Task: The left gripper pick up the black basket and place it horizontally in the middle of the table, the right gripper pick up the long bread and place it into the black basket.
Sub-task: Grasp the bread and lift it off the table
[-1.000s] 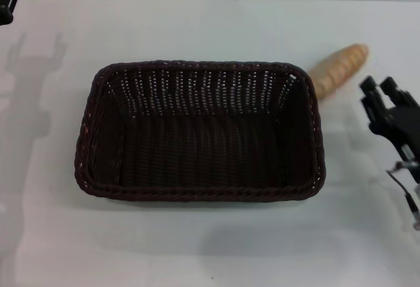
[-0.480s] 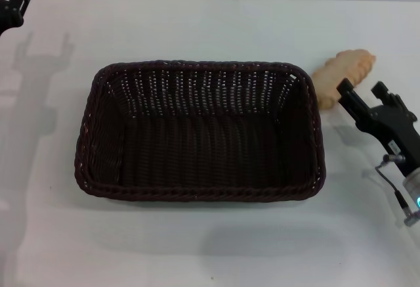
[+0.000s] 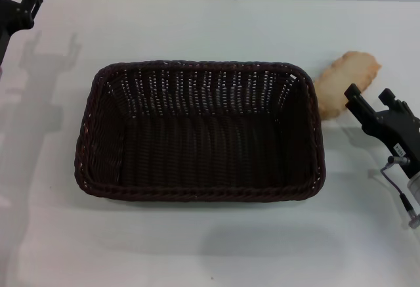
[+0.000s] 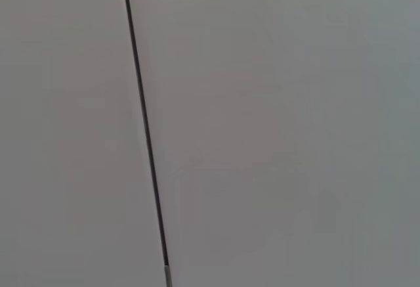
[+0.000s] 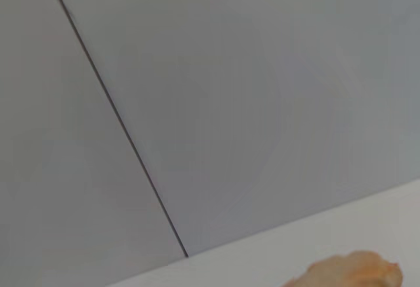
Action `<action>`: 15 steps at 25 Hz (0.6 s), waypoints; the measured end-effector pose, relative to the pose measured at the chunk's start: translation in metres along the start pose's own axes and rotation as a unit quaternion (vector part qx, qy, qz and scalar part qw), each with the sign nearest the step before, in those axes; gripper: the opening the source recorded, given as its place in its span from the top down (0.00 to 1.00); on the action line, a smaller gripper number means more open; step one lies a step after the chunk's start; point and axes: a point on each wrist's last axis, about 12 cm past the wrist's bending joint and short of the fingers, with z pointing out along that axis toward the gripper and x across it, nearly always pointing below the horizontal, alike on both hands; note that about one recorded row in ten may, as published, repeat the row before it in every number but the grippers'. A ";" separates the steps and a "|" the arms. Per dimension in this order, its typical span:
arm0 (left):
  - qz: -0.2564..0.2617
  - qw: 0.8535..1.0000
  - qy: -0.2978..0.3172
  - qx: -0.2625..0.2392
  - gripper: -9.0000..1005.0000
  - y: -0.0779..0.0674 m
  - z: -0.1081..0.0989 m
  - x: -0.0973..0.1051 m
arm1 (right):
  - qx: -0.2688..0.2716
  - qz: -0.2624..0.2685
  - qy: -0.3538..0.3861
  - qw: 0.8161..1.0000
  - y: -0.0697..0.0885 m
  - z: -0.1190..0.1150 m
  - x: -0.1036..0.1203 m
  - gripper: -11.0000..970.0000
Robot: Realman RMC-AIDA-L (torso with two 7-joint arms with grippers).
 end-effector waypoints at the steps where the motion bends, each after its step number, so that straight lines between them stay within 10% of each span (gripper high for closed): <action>1: 0.000 1.000 0.001 0.001 0.23 0.000 0.000 0.000 | 0.001 -0.001 0.003 1.000 0.000 0.001 0.000 0.13; 15: 0.001 1.000 0.004 0.005 0.23 -0.003 -0.001 0.001 | 0.005 -0.009 0.030 0.999 0.000 0.011 0.002 0.14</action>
